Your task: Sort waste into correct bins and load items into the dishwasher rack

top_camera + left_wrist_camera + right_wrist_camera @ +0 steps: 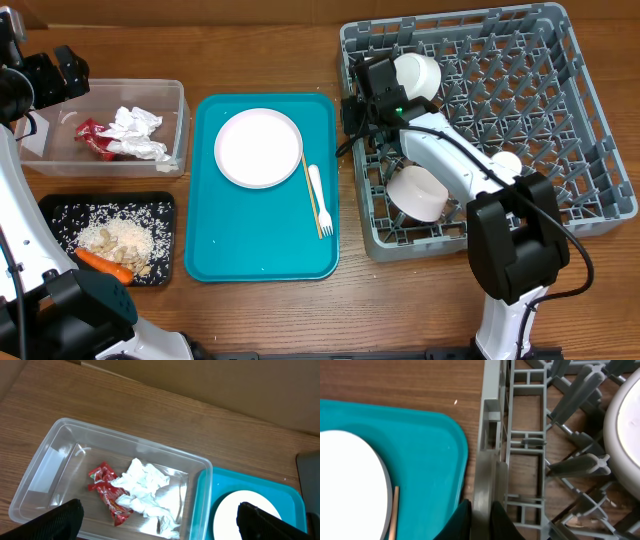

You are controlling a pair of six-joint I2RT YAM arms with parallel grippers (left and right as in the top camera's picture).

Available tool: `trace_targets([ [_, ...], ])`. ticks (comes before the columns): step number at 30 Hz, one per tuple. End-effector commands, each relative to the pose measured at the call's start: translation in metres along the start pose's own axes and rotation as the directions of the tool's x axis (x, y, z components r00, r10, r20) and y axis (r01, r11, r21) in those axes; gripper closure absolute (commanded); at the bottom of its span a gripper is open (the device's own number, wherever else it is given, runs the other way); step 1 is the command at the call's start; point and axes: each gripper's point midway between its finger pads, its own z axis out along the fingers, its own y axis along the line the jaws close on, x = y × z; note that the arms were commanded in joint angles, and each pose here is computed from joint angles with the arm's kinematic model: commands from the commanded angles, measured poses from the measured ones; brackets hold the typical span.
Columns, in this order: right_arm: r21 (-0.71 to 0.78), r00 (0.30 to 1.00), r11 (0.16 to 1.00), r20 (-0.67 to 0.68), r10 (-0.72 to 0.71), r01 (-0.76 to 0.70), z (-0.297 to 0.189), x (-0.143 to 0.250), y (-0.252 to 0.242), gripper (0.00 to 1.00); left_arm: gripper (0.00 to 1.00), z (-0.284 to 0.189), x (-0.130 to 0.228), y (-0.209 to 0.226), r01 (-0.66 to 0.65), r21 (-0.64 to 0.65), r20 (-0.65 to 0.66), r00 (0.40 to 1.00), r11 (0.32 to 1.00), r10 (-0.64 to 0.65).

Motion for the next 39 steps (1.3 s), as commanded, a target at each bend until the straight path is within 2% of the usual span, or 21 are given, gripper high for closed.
trace_targets([
  [1, -0.058, 0.993, 0.996, 0.095, -0.068, 0.073, -0.006, -0.026, 0.018, 0.96, 0.00, -0.004, -0.005, -0.004, 0.005, 0.012, 0.019, 1.000, 1.000, -0.005],
  [6, -0.021, 0.990, 1.000, 0.140, -0.012, 0.015, -0.007, -0.037, 0.012, 0.96, 0.00, -0.004, -0.005, -0.004, 0.005, 0.012, 0.019, 1.000, 1.000, -0.005],
  [12, -0.030, 0.983, 0.999, 0.184, -0.009, 0.015, -0.009, -0.048, 0.015, 0.96, 0.00, -0.004, -0.005, -0.004, 0.005, 0.012, 0.019, 1.000, 1.000, -0.005],
  [14, -0.033, 0.983, 0.999, 0.185, -0.009, 0.015, -0.010, -0.049, 0.015, 0.85, 0.00, -0.004, -0.005, -0.004, 0.005, 0.012, 0.019, 1.000, 1.000, -0.005],
  [15, -0.039, 0.983, 0.999, 0.185, -0.009, 0.017, -0.012, -0.049, 0.017, 0.74, 0.00, -0.004, -0.005, -0.004, 0.005, 0.012, 0.019, 1.000, 1.000, -0.005],
  [16, -0.049, 0.983, 0.999, 0.186, -0.009, 0.018, -0.015, -0.050, 0.018, 0.59, 0.00, -0.004, -0.005, -0.004, 0.005, 0.011, 0.019, 1.000, 1.000, -0.005],
  [17, -0.062, 0.982, 0.998, 0.187, -0.009, 0.021, -0.018, -0.051, 0.021, 0.50, 0.00, -0.004, -0.005, -0.004, 0.005, 0.012, 0.019, 1.000, 1.000, -0.005],
  [21, -0.131, 0.976, 0.991, 0.218, -0.007, 0.036, -0.047, -0.064, 0.035, 0.31, 0.00, -0.004, -0.005, -0.004, 0.005, 0.012, 0.019, 1.000, 1.000, -0.005],
  [26, -0.205, 0.962, 0.977, 0.274, 0.005, 0.053, -0.103, -0.082, 0.052, 0.29, 0.00, -0.004, -0.005, -0.004, 0.005, 0.012, 0.019, 1.000, 1.000, -0.005],
  [29, -0.242, 0.963, 0.968, 0.269, 0.009, 0.059, -0.134, -0.078, 0.065, 0.30, 0.00, -0.004, -0.005, -0.004, 0.005, 0.011, 0.019, 1.000, 1.000, -0.005],
  [33, -0.276, 0.983, 0.957, 0.176, -0.043, 0.091, -0.153, -0.045, 0.091, 0.32, 0.00, -0.004, -0.005, -0.004, 0.005, 0.012, 0.019, 1.000, 1.000, -0.005],
  [39, -0.290, 0.994, 0.952, -0.014, -0.109, 0.100, -0.133, 0.019, 0.127, 0.31, 0.00, -0.004, -0.005, -0.004, 0.005, 0.012, 0.019, 1.000, 1.000, -0.005],
])
